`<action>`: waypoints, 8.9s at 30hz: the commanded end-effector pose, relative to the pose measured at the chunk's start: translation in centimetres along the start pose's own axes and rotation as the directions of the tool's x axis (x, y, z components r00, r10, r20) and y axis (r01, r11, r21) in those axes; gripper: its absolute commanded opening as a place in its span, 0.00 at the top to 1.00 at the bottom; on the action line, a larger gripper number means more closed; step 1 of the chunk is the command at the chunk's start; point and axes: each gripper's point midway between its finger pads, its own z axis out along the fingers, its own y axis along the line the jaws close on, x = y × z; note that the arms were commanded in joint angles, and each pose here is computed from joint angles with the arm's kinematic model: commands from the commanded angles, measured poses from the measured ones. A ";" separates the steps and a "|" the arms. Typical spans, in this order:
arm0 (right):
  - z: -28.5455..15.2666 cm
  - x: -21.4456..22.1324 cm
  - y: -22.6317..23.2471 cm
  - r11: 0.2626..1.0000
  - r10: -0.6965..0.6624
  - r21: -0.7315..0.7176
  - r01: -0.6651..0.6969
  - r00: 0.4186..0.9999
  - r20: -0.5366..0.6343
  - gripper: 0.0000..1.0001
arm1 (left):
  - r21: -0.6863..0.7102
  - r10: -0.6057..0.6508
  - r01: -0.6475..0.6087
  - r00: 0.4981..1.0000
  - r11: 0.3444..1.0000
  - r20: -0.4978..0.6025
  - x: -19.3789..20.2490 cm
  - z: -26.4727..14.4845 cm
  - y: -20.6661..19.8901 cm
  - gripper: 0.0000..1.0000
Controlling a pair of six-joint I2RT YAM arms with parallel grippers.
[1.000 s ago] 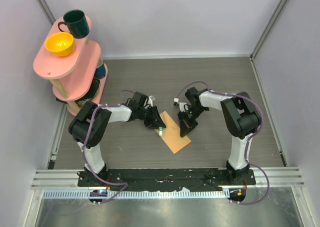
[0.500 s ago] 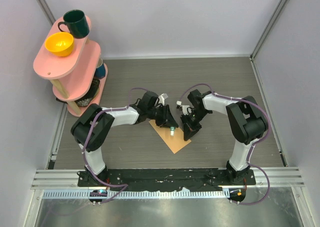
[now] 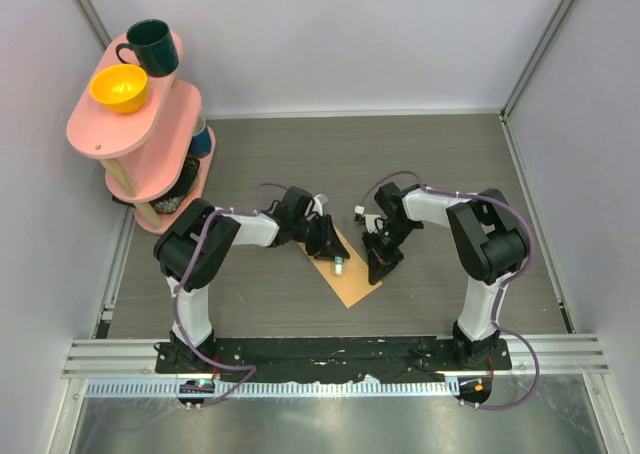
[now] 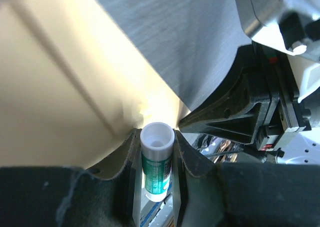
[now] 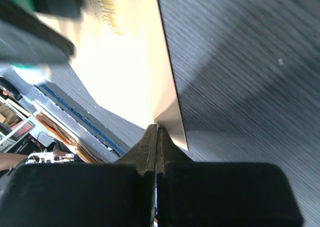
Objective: Place the letter into the envelope and seal it
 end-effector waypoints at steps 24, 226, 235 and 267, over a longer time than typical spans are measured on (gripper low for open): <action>0.3 -1.4 -1.5 0.996 -0.044 0.082 0.041 0.998 0.036 0.99 | -0.109 0.040 -0.041 0.999 0.993 -0.017 0.7 -0.6 2.7 1.00; -20.3 -12.8 24.8 0.836 -0.527 0.325 0.441 0.481 0.701 0.52 | 0.119 0.041 -0.184 0.686 0.976 0.726 -5.5 -22.6 -17.5 1.00; -18.7 -13.2 25.3 0.834 -0.530 0.319 0.450 0.494 0.689 0.56 | 0.151 -0.072 -0.049 0.706 0.987 0.705 -5.6 -21.9 -16.2 1.00; -20.1 -1.3 23.2 0.699 -0.578 0.028 0.714 0.543 0.609 0.99 | 0.051 0.667 -0.719 0.666 0.693 0.334 1.1 -28.9 -15.6 0.00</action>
